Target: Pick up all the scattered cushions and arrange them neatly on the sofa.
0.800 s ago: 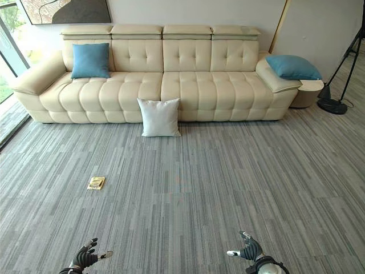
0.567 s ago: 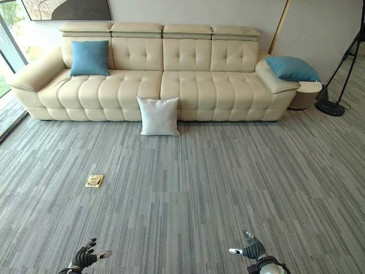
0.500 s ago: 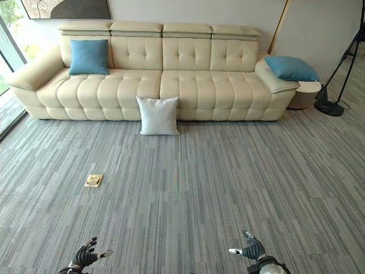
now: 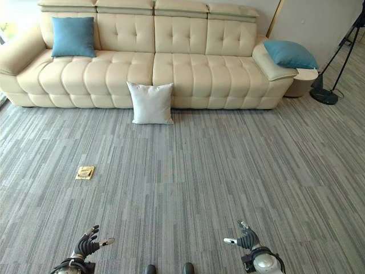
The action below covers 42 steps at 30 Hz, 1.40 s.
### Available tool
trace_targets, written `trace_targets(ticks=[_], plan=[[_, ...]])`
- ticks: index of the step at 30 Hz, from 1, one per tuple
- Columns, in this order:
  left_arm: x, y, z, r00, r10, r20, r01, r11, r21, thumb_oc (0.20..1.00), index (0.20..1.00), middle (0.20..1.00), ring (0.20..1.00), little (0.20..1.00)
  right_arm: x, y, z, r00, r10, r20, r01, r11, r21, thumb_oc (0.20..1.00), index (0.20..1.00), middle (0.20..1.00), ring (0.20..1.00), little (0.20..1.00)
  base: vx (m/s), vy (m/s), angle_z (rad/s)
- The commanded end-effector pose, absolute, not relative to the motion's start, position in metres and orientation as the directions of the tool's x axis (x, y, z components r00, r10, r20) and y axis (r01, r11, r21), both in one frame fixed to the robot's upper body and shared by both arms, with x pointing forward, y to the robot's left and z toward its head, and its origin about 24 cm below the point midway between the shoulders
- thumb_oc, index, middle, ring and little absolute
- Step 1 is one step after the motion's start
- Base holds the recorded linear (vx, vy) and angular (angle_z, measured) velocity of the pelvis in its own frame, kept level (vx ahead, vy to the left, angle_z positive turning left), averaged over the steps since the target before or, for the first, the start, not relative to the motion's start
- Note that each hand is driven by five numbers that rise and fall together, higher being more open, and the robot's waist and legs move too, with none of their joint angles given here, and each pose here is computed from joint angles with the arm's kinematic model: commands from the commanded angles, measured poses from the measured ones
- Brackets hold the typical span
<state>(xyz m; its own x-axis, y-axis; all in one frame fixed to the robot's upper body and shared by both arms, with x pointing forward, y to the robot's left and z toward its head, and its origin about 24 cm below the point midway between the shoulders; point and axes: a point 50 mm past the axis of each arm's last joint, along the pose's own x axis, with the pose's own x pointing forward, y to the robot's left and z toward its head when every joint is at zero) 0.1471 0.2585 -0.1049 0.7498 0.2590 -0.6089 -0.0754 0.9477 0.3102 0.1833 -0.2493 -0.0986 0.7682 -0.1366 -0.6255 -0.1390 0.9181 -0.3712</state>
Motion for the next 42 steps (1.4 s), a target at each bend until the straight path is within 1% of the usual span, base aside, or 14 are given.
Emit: trace_targets(ticks=[1, 5, 9, 10, 11, 17, 23, 25, 27, 30, 36, 40, 42], plan=[[0.17, 0.279, -0.079, 0.818, 0.328, -0.473, -0.191, 0.93, 0.315, 1.0, 1.0, 1.0, 1.0, 1.0, 0.205, -0.242, -0.087, 0.817, -0.123, -0.564, -0.106, 0.928, -0.356, 1.0, 1.0, 1.0, 1.0, 1.0, 0.03, 0.142, -0.15], [0.173, 0.284, -0.076, 0.817, 0.347, -0.461, -0.215, 0.924, 0.315, 1.0, 1.0, 1.0, 1.0, 1.0, 0.215, -0.234, -0.082, 0.838, -0.089, -0.539, -0.123, 0.93, -0.346, 1.0, 1.0, 1.0, 1.0, 1.0, 0.09, 0.131, -0.15], [0.174, 0.28, -0.078, 0.819, 0.334, -0.466, -0.203, 0.929, 0.308, 1.0, 1.0, 1.0, 1.0, 1.0, 0.218, -0.232, -0.08, 0.843, -0.08, -0.532, -0.137, 0.925, -0.356, 1.0, 1.0, 1.0, 1.0, 1.0, 0.17, 0.045, 0.08], [0.172, 0.271, -0.083, 0.815, 0.313, -0.487, -0.187, 0.939, 0.289, 1.0, 1.0, 1.0, 1.0, 1.0, 0.217, -0.232, -0.08, 0.841, -0.077, -0.535, -0.145, 0.922, -0.36, 1.0, 1.0, 1.0, 1.0, 1.0, 0.32, 0.01, 0.06], [0.172, 0.271, -0.083, 0.815, 0.312, -0.488, -0.187, 0.939, 0.288, 1.0, 1.0, 1.0, 1.0, 1.0, 0.217, -0.232, -0.08, 0.841, -0.077, -0.535, -0.145, 0.922, -0.36, 1.0, 1.0, 1.0, 1.0, 1.0, 0.42, -0.004, 0.18], [0.174, 0.257, -0.088, 0.826, 0.253, -0.504, -0.122, 0.952, 0.279, 1.0, 1.0, 1.0, 1.0, 1.0, 0.203, -0.238, -0.088, 0.818, -0.101, -0.566, -0.129, 0.927, -0.352, 1.0, 1.0, 1.0, 1.0, 1.0, 0.28, -0.103, 0.48], [0.168, 0.247, -0.096, 0.813, 0.206, -0.545, -0.059, 0.96, 0.275, 1.0, 1.0, 1.0, 1.0, 1.0, 0.19, -0.244, -0.092, 0.805, -0.123, -0.58, -0.099, 0.937, -0.336, 1.0, 1.0, 1.0, 1.0, 1.0, 0.25, -0.179, 0.77], [0.17, 0.245, -0.093, 0.822, 0.174, -0.542, -0.016, 0.959, 0.284, 1.0, 1.0, 1.0, 1.0, 1.0, 0.185, -0.248, -0.093, 0.799, -0.139, -0.585, -0.081, 0.939, -0.335, 1.0, 1.0, 1.0, 1.0, 1.0, 0.29, -0.227, 0.15], [0.176, 0.245, -0.091, 0.829, 0.169, -0.533, -0.012, 0.958, 0.286, 1.0, 1.0, 1.0, 1.0, 1.0, 0.183, -0.251, -0.095, 0.788, -0.157, -0.595, -0.066, 0.94, -0.336, 1.0, 1.0, 1.0, 1.0, 1.0, 0.18, -0.143, 0.39], [0.186, 0.24, -0.084, 0.854, 0.137, -0.501, 0.009, 0.96, 0.279, 1.0, 1.0, 1.0, 1.0, 1.0, 0.186, -0.254, -0.092, 0.797, -0.165, -0.581, -0.054, 0.939, -0.341, 1.0, 1.0, 1.0, 1.0, 1.0, 0.19, -0.092, 0.12], [0.181, 0.246, -0.086, 0.845, 0.163, -0.51, -0.01, 0.957, 0.29, 1.0, 1.0, 1.0, 1.0, 1.0, 0.191, -0.251, -0.09, 0.806, -0.166, -0.567, -0.058, 0.932, -0.357, 1.0, 1.0, 1.0, 1.0, 1.0, 0.35, 0.029, -0.23], [0.171, 0.25, -0.092, 0.821, 0.191, -0.539, -0.031, 0.956, 0.292, 1.0, 1.0, 1.0, 1.0, 1.0, 0.191, -0.246, -0.091, 0.809, -0.144, -0.57, -0.08, 0.933, -0.349, 1.0, 1.0, 1.0, 1.0, 1.0, 0.55, 0.242, -0.58], [0.172, 0.253, -0.09, 0.823, 0.191, -0.535, -0.024, 0.953, 0.304, 1.0, 1.0, 1.0, 1.0, 1.0, 0.189, -0.24, -0.094, 0.804, -0.128, -0.58, -0.088, 0.94, -0.329, 1.0, 1.0, 1.0, 1.0, 1.0, 0.64, 0.367, -0.91]])
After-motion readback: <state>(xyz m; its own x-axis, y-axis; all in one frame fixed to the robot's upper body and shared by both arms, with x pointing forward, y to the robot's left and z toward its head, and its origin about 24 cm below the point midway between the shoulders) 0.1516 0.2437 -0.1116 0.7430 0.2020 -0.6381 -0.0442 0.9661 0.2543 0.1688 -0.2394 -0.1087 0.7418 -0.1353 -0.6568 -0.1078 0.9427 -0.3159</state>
